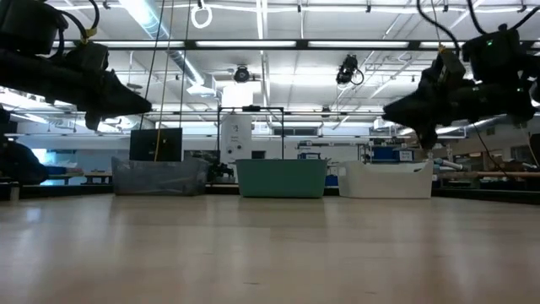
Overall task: Sort silverware by color (type)
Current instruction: Return to Home Position
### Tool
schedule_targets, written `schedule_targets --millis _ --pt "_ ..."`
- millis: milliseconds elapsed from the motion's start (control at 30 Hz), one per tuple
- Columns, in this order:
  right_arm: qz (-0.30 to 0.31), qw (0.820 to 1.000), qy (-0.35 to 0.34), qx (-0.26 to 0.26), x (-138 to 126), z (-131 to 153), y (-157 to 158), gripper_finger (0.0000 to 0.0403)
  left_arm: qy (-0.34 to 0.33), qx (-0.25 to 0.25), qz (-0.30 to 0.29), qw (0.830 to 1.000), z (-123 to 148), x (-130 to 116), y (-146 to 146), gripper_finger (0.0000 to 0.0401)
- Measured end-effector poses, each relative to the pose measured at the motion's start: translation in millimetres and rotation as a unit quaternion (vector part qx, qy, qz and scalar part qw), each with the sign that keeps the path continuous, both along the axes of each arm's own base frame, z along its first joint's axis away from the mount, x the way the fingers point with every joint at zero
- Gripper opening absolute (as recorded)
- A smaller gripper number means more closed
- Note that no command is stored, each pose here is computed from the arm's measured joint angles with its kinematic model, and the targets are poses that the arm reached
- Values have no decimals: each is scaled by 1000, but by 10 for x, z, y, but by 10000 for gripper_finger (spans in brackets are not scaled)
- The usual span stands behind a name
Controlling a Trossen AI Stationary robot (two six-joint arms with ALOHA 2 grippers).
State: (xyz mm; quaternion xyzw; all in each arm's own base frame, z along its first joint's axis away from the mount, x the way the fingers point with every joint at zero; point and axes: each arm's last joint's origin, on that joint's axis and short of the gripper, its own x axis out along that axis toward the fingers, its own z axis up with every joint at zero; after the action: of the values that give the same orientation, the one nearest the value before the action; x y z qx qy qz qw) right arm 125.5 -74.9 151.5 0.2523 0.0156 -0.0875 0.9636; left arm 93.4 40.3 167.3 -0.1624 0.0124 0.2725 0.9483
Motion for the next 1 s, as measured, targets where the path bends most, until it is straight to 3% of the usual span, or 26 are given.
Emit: schedule_targets --millis 200,467,1000 --pt "7 994 -90 -64 -123 273 115 88 -18 7 0 1000 33 -23 -9 64" --pt "12 965 -214 -153 -339 571 271 88 -57 21 0 998 102 -75 -28 64" --pt "7 921 -316 -228 -595 753 441 88 -88 32 0 996 53 -47 -17 64"
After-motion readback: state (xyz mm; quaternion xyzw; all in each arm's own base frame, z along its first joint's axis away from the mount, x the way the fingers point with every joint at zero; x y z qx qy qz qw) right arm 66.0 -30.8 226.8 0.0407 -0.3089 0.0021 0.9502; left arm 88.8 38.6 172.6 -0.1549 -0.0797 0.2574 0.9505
